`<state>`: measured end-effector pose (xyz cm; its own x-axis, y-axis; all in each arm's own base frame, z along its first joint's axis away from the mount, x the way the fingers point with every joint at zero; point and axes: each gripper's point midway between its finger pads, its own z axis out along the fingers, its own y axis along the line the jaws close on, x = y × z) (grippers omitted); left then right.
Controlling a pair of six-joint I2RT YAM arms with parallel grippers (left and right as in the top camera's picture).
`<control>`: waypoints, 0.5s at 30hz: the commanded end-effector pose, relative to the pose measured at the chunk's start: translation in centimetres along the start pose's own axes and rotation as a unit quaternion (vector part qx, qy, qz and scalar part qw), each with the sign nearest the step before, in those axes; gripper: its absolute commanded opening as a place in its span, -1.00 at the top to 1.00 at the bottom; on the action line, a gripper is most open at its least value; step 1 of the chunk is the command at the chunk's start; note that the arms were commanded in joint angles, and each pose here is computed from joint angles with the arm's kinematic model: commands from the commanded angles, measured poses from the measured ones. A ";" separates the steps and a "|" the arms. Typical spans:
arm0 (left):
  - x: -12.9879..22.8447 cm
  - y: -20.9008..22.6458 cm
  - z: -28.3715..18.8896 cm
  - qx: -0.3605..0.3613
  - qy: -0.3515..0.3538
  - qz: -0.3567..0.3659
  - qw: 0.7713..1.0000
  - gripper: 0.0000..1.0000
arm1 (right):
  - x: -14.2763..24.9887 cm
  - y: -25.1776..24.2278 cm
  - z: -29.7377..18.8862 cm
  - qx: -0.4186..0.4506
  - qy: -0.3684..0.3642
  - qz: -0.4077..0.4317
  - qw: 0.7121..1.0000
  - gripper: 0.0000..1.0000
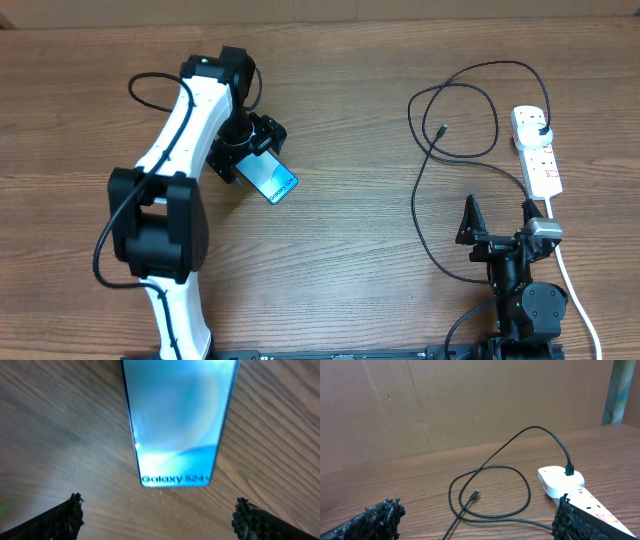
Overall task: Plug charger to phone and switch on socket
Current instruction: 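Move the left gripper over the phone and lower toward it, then close the left gripper on the phone's short edge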
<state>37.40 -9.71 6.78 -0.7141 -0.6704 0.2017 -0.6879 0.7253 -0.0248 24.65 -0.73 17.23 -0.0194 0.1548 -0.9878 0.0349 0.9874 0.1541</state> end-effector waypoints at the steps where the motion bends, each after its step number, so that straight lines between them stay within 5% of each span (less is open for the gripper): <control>1: -1.6 0.2 1.1 -0.020 -0.019 -0.016 0.999 -1.00 | 0.2 0.1 0.0 -0.003 -0.001 -0.002 1.000 -1.00; 15: -3.6 -0.4 2.5 -0.021 -0.053 -0.014 0.998 -0.99 | 0.2 0.1 0.0 -0.003 -0.001 -0.002 1.000 -1.00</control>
<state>39.37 -8.69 3.81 -0.7221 -0.6801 0.1269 -0.6851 0.7284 0.0056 24.65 -0.72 17.24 -0.0191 0.1548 -0.9878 0.0345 0.9875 0.1541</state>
